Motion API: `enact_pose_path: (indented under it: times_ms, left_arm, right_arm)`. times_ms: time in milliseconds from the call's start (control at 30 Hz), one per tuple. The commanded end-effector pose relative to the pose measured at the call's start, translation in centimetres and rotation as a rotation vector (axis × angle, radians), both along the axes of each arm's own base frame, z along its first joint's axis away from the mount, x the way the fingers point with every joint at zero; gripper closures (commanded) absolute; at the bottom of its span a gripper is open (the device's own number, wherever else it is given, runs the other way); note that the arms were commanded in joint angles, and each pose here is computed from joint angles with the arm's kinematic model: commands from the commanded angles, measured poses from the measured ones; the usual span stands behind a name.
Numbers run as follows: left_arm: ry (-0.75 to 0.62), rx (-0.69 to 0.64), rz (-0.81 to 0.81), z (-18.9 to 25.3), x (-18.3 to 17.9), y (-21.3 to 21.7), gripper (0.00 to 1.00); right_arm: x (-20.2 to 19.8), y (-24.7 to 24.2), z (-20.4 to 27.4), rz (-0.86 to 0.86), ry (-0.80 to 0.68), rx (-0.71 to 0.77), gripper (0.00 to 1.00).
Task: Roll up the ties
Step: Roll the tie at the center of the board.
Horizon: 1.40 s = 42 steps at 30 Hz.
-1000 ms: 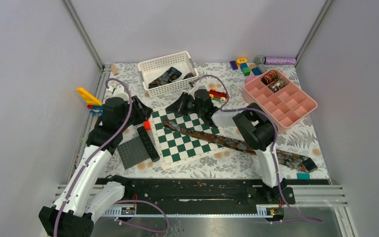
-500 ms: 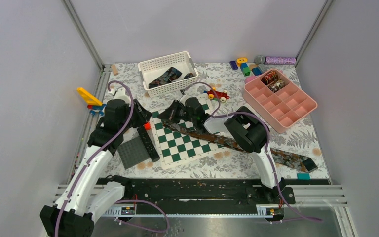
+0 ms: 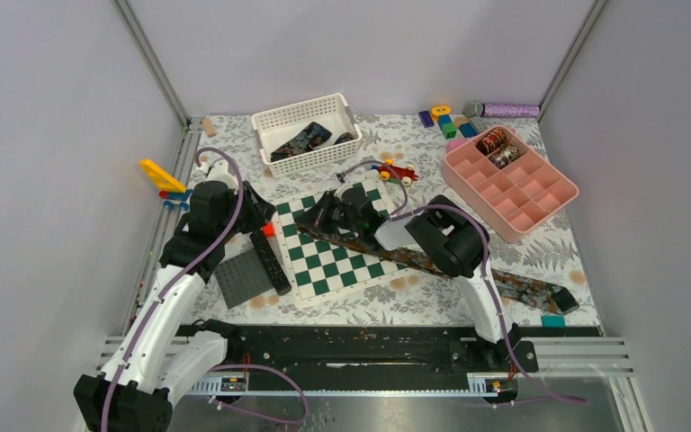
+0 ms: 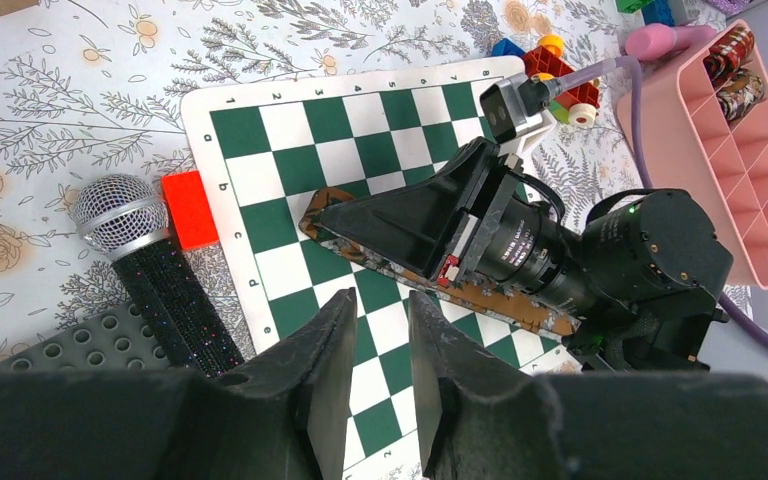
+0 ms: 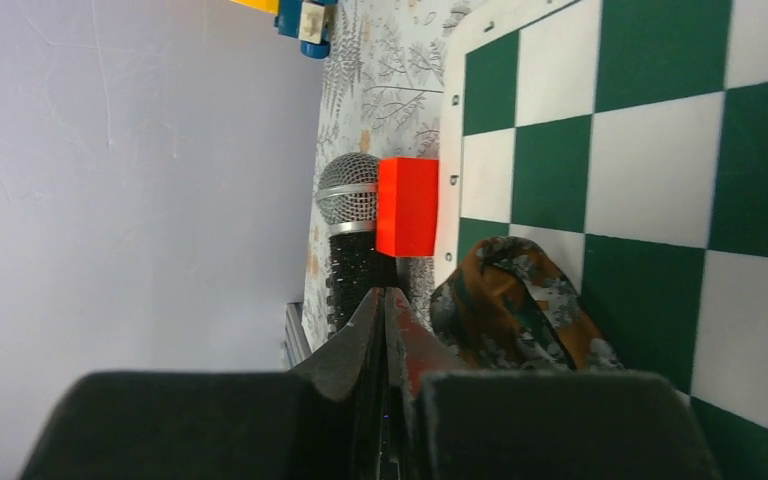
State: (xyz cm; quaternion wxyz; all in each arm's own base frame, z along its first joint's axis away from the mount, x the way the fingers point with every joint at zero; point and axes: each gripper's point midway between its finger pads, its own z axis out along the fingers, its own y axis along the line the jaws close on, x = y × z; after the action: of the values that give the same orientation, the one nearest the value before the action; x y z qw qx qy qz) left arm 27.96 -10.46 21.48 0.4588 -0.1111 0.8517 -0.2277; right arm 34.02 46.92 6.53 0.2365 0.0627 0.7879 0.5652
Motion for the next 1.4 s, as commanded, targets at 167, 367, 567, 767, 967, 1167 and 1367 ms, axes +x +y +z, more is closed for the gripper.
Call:
enact_pose_path:
  times_ms: [167,367,567,767,967,1167,1367]
  left_arm:
    - [-0.023,0.008,-0.011,0.0,0.5,0.1,0.73]
    - [-0.021,0.009,-0.009,-0.2,0.6,0.2,0.73]
    - [-0.02,0.01,-0.007,-0.2,0.7,0.3,0.73]
    - [-0.016,0.013,-0.006,-0.3,0.6,0.5,0.73]
    - [-0.017,0.014,-0.004,-0.3,0.5,0.6,0.73]
    - [-0.019,0.013,-0.002,-0.2,0.4,0.8,0.72]
    - [-0.022,0.019,-0.006,0.0,0.2,0.9,0.69]
  right_arm:
    - [1.0,0.5,-1.1,-0.037,-0.009,0.01,1.0]
    - [1.1,0.5,-2.3,-0.043,0.002,-0.021,1.0]
    - [1.3,0.4,-3.4,-0.054,0.017,-0.068,1.0]
    - [1.2,0.5,-4.2,-0.053,0.023,-0.096,1.0]
    - [1.0,0.7,-4.2,-0.05,0.012,-0.136,1.0]
    - [1.0,0.8,-4.2,-0.054,0.015,-0.166,1.0]
    - [0.9,0.8,-4.3,-0.061,0.027,-0.214,1.0]
